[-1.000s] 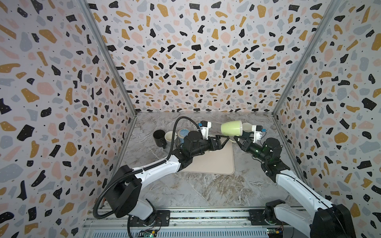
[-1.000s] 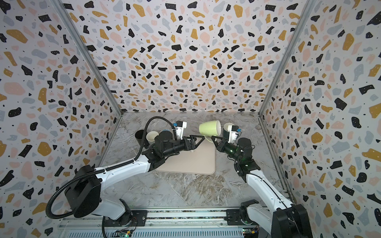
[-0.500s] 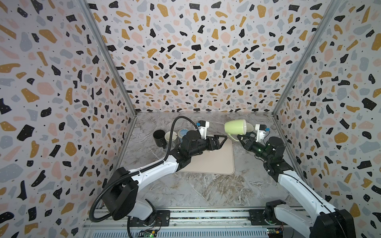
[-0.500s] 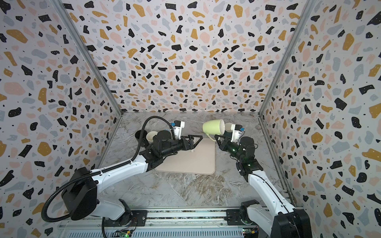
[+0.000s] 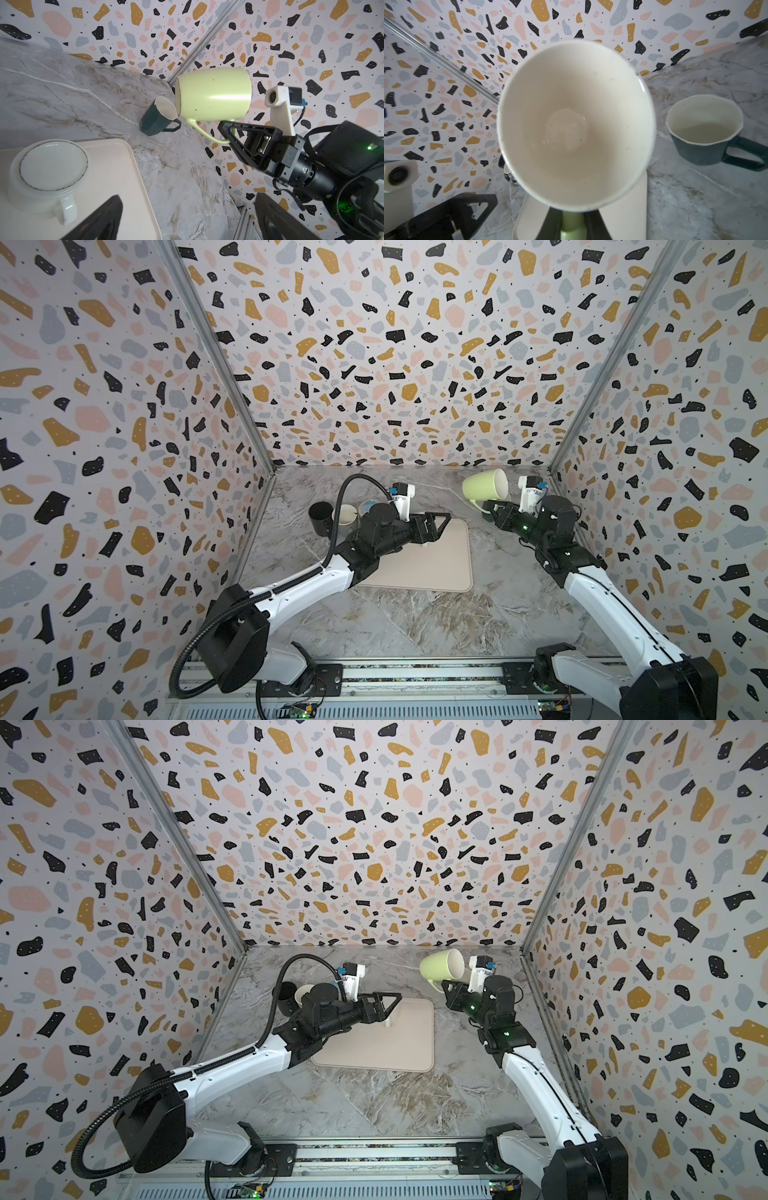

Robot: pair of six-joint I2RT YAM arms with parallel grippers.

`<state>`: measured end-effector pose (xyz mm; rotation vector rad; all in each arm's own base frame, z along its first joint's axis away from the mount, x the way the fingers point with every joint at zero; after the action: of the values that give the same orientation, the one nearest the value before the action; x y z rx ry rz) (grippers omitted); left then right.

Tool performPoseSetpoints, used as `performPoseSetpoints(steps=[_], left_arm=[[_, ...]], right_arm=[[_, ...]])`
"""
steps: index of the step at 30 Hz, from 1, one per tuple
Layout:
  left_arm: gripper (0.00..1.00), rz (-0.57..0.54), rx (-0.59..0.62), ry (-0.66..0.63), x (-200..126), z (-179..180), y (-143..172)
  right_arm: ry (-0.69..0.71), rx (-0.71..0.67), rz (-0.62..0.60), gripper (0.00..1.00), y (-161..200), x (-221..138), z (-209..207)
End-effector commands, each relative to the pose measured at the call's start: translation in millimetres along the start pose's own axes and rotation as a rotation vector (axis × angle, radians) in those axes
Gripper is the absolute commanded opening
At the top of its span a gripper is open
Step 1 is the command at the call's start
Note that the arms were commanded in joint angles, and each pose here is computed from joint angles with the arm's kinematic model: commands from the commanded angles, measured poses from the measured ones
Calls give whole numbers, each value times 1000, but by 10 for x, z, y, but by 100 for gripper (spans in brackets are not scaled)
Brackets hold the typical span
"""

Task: Turn the mug right side up
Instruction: Place the mug at the top-right of the table.

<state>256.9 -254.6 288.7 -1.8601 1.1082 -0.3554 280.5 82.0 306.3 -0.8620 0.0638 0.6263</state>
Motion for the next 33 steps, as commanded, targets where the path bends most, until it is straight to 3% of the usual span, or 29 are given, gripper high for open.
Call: performPoseSetpoints(steps=[1, 13, 26, 33], left_arm=[[100, -35, 42, -15, -82, 9, -59], [100, -40, 112, -165, -239, 137, -47], [100, -64, 165, -274, -387, 206, -90], [100, -84, 174, -283, -417, 195, -149]], right_arm=[[75, -139, -43, 0, -240, 44, 86], [276, -341, 137, 0, -179, 814, 44], [507, -477, 215, 0, -95, 1575, -35], [618, -511, 250, 0, -15, 1772, -185]])
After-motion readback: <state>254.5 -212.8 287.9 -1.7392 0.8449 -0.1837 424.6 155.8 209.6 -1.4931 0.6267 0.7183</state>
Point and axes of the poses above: each gripper's point midway between its finger pads, its own x axis out along the fingers, its own z axis along the line the jaws close on, y = z × x, the point moved 10 cm from there along -x, back along the fingers, and after that the axes turned 10 degrees about x, right-handed, at the moved point
